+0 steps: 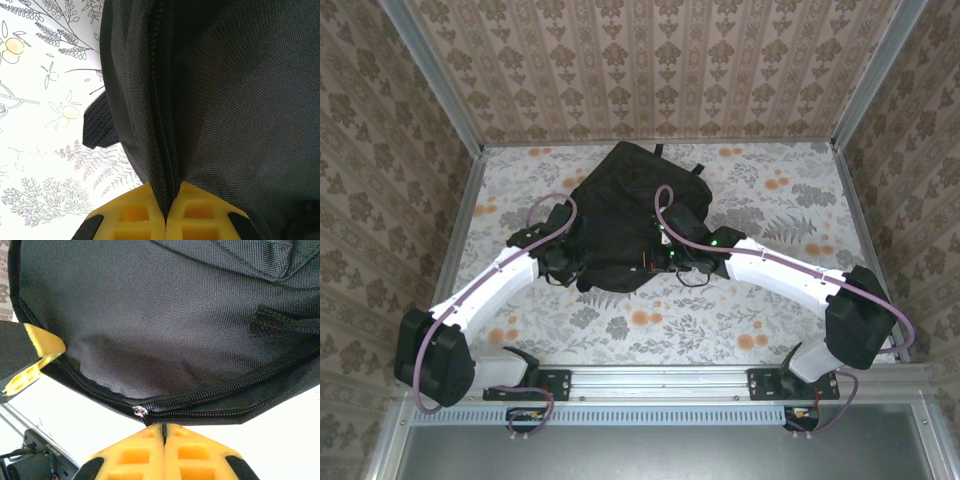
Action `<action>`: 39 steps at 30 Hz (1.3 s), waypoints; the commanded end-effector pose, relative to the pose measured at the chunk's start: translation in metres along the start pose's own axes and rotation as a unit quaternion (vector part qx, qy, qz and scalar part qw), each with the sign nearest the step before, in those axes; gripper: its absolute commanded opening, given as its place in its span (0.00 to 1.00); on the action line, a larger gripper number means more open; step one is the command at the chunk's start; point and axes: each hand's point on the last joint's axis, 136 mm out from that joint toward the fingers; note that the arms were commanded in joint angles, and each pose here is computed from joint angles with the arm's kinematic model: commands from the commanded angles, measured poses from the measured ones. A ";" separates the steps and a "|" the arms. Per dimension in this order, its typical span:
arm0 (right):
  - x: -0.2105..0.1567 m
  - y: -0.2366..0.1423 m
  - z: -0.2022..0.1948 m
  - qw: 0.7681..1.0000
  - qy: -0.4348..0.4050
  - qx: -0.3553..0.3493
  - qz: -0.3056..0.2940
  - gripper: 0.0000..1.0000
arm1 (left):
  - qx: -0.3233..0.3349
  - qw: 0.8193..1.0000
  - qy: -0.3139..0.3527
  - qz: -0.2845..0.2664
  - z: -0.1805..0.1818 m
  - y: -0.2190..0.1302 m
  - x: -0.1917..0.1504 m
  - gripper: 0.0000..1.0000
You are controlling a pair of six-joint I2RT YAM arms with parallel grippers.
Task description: Pack the student bag
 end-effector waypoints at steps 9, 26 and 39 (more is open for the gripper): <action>0.019 -0.019 -0.042 0.995 -0.035 -0.090 -0.005 0.00 | 0.023 0.999 0.014 -0.034 0.018 -0.010 0.007 0.00; 0.059 -0.028 -0.070 0.984 -0.058 -0.166 -0.035 0.00 | 0.025 0.999 0.021 -0.038 0.020 -0.011 0.008 0.00; 0.087 -0.029 -0.111 0.959 -0.065 -0.271 -0.043 0.00 | 0.024 0.999 0.028 -0.039 0.021 -0.011 0.007 0.00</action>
Point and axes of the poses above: each hand's point on the last joint's axis, 136 mm out from that joint toward the fingers, its own y axis out along the fingers, its own z axis along the line the jaws close on, x = y × z, and after that the axes turned 4 degrees about y, right-handed
